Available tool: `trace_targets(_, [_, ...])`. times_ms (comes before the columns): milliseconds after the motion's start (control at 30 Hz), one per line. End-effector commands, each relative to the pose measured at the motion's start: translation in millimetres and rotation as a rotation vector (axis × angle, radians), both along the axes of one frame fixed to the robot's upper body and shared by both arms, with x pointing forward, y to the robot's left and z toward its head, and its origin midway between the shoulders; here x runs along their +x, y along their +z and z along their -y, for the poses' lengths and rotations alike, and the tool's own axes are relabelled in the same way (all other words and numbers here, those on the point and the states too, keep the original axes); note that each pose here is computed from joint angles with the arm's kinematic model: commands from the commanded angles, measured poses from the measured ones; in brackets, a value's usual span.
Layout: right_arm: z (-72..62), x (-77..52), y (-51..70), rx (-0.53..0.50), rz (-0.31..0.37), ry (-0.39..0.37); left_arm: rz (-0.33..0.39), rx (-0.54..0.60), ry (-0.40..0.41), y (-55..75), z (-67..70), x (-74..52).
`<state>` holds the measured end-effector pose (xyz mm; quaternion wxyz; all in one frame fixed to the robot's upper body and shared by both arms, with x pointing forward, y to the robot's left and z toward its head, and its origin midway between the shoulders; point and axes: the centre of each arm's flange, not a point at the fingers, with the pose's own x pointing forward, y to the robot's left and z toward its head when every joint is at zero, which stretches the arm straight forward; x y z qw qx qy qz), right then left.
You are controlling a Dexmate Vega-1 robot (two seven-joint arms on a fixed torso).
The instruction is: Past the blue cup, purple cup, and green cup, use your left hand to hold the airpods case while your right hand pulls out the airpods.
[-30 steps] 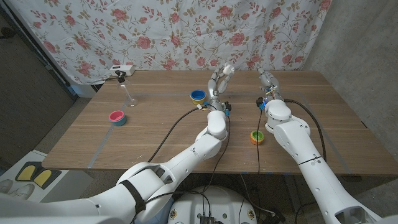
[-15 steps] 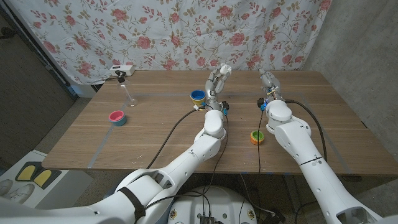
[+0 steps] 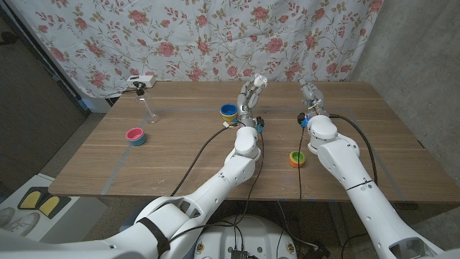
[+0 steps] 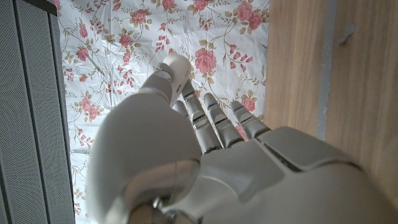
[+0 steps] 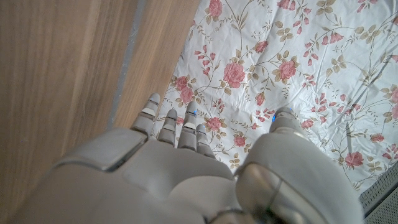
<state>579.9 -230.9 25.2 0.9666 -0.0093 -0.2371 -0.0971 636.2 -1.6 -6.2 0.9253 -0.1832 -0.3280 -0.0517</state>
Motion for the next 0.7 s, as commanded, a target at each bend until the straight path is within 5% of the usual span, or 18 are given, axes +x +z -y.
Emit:
trace_targets(33, [2.1,3.5,0.9,-0.004,-0.001,-0.003,-0.01,-0.017,-0.021,1.1,0.1,4.3])
trace_targets(533, [4.7,4.8,2.6,-0.001,0.008,-0.007,-0.028,-0.04,-0.047,-1.6,0.6,7.9])
trace_targets(700, [4.8,4.2,4.6,-0.011,0.016,-0.009,-0.042,-0.059,-0.142,-1.3,0.3,11.5])
